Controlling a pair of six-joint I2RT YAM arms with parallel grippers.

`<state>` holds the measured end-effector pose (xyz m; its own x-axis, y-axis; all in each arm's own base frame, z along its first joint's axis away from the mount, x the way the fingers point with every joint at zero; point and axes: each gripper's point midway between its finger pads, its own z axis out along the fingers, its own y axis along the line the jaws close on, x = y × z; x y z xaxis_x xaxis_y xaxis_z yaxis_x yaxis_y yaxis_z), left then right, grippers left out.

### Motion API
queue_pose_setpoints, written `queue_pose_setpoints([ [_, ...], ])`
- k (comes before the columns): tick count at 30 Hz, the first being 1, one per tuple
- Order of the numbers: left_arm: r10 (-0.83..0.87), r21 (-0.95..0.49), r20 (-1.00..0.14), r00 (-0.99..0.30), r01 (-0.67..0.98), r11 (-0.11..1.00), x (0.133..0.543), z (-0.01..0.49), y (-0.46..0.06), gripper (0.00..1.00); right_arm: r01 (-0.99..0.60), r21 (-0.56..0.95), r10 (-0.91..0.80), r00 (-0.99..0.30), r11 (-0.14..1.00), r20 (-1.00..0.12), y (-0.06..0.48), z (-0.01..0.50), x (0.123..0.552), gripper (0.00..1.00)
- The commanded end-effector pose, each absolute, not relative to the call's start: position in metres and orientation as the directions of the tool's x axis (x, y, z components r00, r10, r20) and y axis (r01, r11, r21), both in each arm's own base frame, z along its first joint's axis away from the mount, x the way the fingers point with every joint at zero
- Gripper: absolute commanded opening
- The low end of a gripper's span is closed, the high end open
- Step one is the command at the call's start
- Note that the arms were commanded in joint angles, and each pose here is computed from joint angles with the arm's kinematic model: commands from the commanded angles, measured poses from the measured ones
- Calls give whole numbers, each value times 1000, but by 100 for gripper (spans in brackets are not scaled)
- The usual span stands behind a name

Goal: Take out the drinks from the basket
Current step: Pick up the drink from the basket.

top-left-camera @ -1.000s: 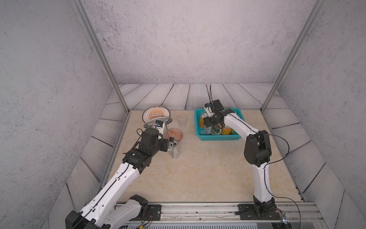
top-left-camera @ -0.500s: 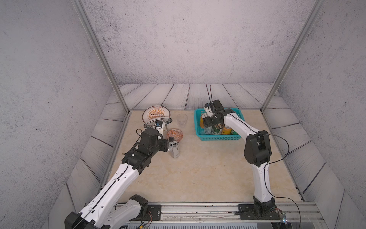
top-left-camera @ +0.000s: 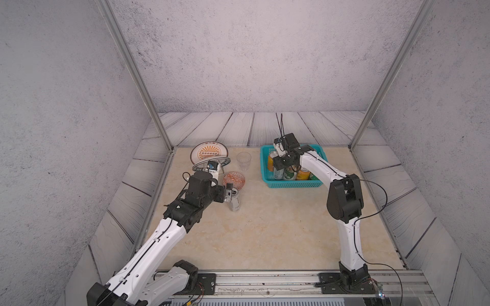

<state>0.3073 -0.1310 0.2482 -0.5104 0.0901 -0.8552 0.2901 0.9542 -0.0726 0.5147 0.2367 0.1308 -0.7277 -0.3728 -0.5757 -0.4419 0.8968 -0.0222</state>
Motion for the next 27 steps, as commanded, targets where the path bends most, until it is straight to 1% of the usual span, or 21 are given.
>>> queue_pose_setpoints([
  [1,86,-74,-857,-508,287,955,307,250,-128,99,-442,-44,-363,-670,896,-648,235,186,509,58],
  [8,80,-87,-853,-515,293,952,304,248,-129,99,-452,-28,-337,-621,892,-708,235,238,497,55],
  [16,78,-109,-844,-530,312,944,301,247,-134,99,-484,-33,-341,-563,874,-753,238,289,468,55],
  [23,72,-149,-827,-558,341,928,294,244,-141,99,-534,-39,-353,-501,844,-790,247,335,425,55],
  [27,68,-149,-818,-571,325,934,290,238,-136,99,-577,-37,-365,-465,816,-807,259,350,395,55],
])
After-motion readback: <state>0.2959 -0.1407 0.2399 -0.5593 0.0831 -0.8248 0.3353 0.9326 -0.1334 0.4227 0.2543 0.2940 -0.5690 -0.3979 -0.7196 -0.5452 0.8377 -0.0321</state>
